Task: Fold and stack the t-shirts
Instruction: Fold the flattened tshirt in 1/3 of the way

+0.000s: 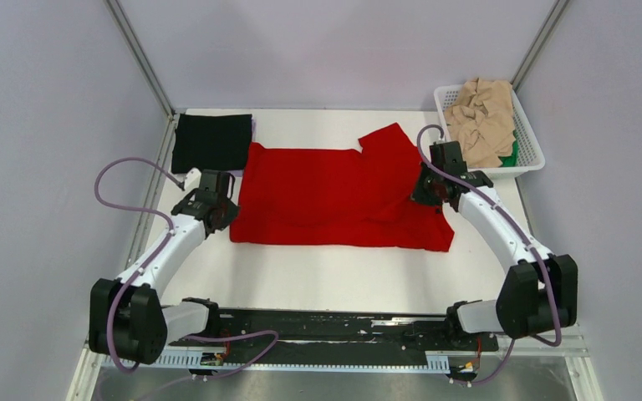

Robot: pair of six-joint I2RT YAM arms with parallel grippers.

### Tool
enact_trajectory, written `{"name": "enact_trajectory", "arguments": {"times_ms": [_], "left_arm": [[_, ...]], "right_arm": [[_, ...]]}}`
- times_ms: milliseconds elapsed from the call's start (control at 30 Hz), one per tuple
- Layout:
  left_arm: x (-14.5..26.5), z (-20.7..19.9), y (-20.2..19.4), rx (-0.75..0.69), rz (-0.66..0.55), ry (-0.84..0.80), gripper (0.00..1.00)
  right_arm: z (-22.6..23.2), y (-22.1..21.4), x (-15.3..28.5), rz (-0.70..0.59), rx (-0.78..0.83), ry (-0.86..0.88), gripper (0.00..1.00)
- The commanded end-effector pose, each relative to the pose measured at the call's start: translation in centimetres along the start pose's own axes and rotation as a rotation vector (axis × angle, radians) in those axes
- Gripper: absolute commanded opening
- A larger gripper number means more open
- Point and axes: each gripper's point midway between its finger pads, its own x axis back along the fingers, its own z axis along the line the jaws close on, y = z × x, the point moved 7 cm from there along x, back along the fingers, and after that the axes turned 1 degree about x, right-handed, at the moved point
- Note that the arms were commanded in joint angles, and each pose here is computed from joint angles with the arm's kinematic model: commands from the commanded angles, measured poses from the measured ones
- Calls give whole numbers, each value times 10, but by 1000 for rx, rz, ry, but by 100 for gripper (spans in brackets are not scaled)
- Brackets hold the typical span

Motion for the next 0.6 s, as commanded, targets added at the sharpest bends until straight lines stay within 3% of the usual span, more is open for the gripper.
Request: {"name": "enact_trajectory", "arguments": {"times_ms": [0,200,267,333,400,433,467,500,567], "left_arm": [[-16,-20,23,31,-92,-6,0],[-43,-27,29,32,-101,68,0],[-50,-28,31,43,-100,90,0],[-57,-31,34,49,-91,98,11],[-58,-37,39,46,-85,91,44],[-57,-39,41,39,-88,87,81],[-53,-44,47,41,-98,79,91],[-50,-44,49,39,-102,87,97],[-40,-50,56,52,-114,60,99]], "right_arm": [[11,33,-12,-57,35,58,1],[10,59,-57,-21,56,17,3],[5,67,-83,12,55,-9,8],[1,81,-96,21,23,-44,17],[-4,95,-106,21,-27,-60,24],[-3,104,-106,9,-51,-40,36],[-1,111,-102,1,-68,-7,53],[3,117,-95,-16,-77,22,60],[9,120,-80,-46,-85,63,79]]}}
